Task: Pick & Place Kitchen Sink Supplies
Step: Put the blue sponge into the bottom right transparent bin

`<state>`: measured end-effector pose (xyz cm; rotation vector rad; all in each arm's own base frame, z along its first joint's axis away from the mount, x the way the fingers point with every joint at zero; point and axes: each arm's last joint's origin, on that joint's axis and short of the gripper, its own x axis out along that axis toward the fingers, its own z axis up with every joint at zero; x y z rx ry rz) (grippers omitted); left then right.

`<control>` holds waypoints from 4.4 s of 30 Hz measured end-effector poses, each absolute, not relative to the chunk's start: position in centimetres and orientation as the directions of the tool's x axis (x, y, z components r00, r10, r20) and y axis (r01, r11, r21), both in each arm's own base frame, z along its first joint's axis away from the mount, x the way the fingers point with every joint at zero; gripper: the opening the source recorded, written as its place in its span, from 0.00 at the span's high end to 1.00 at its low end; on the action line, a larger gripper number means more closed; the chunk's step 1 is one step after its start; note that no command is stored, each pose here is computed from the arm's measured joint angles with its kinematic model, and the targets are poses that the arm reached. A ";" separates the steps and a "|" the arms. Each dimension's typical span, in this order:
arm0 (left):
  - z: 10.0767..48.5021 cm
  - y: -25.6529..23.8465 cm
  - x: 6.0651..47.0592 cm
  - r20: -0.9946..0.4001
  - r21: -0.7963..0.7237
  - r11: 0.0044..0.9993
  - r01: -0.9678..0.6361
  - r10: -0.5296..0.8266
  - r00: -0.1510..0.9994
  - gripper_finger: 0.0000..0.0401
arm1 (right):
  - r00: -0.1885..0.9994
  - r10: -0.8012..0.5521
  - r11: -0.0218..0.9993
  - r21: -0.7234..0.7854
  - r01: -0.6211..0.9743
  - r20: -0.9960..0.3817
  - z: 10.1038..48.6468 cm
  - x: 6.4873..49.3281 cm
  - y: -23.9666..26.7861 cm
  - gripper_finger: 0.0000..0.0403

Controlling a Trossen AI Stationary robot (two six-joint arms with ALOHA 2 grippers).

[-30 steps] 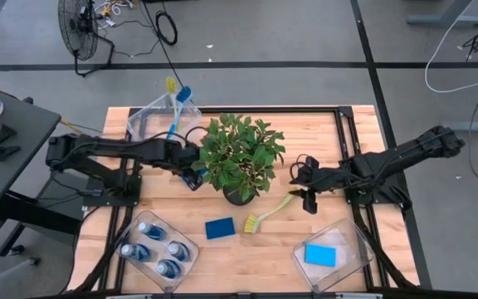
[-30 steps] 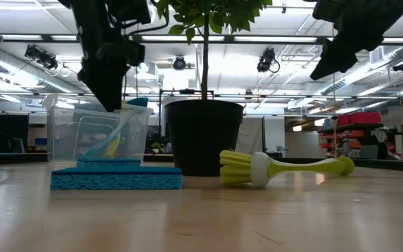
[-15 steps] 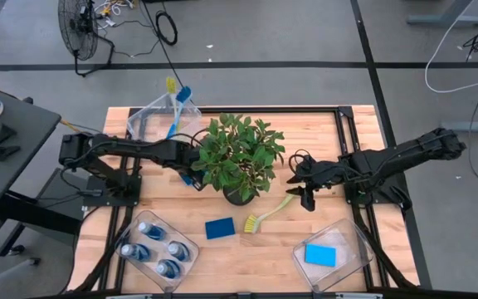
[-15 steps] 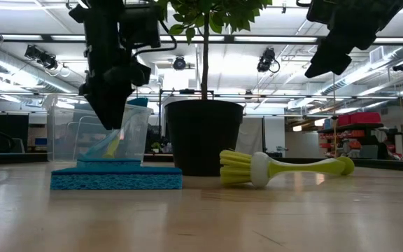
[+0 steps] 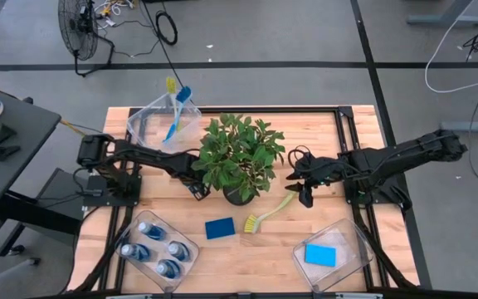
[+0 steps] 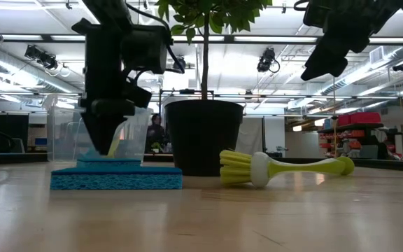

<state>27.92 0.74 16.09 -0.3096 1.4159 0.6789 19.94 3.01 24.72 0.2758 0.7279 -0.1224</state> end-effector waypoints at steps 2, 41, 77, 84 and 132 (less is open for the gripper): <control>15.9 0.7 28.0 -0.969 0.198 0.777 -0.597 0.248 0.000 0.51 | 0.741 -0.018 0.956 0.206 0.210 -0.671 24.7 20.0 2.9 0.59; 14.5 0.8 28.8 -0.972 0.201 0.841 -0.503 0.236 0.005 0.91 | 0.756 -0.060 0.951 0.193 0.241 -0.652 24.9 20.1 2.5 0.59; 18.2 0.0 29.6 -0.927 0.317 0.806 -0.499 0.376 0.018 0.96 | 0.774 -0.062 0.953 0.193 0.234 -0.630 25.1 20.3 2.5 0.59; 18.2 -0.1 29.6 -0.935 0.295 0.808 -0.510 0.354 0.019 0.88 | 0.774 -0.062 0.957 0.183 0.226 -0.630 25.1 20.3 2.5 0.59; 13.4 -0.1 30.4 -0.943 0.333 0.800 -0.499 0.293 -0.159 0.80 | 0.774 -0.054 0.949 0.208 0.236 -0.631 25.1 20.3 2.5 0.59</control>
